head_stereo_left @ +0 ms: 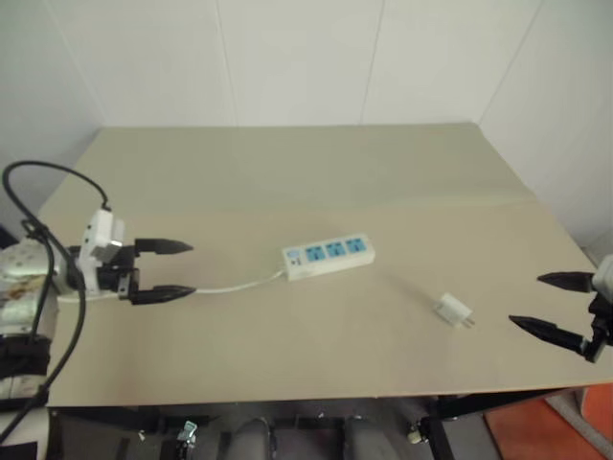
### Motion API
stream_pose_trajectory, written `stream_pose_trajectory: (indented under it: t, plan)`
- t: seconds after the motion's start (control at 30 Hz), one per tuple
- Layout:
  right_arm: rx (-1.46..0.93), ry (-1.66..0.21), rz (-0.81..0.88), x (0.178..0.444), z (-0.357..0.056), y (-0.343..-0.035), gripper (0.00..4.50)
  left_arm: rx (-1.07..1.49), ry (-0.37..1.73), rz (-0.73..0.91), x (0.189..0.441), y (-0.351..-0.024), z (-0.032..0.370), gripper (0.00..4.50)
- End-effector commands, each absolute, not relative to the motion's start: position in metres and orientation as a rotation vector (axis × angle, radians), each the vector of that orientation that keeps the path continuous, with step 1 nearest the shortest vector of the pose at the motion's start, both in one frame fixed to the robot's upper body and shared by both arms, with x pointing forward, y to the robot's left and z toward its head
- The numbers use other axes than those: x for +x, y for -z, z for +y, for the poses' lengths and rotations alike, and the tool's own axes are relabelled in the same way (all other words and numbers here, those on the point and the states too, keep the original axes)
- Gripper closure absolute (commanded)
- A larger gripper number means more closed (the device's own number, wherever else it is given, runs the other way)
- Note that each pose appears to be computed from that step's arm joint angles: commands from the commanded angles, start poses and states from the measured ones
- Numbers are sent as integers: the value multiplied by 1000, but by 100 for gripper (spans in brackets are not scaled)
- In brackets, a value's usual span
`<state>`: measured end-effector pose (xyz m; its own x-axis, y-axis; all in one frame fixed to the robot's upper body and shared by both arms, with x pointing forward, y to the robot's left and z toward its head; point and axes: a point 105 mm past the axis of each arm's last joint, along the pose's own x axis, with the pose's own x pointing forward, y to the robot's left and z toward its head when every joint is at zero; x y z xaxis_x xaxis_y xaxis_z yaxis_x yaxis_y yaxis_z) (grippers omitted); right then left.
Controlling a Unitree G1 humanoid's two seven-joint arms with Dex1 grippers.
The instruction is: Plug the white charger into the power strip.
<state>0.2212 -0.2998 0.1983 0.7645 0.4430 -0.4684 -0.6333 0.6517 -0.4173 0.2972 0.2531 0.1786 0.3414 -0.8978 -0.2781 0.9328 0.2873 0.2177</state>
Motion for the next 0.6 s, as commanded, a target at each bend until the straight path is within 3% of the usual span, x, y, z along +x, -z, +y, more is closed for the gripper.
stream_pose_trajectory:
  t: [0.03, 0.5, 0.6]
  plan:
    - [-647, -611, 314, 224, -299, -208, 0, 407, 1225, 99, 296, -182, 252, 3]
    - [-651, -613, 320, 223, -300, -205, 0, 404, 1229, 102, 297, -175, 250, 3]
    - [-650, -611, 315, 225, -298, -203, 0, 423, 1231, 141, 303, -160, 247, 3]
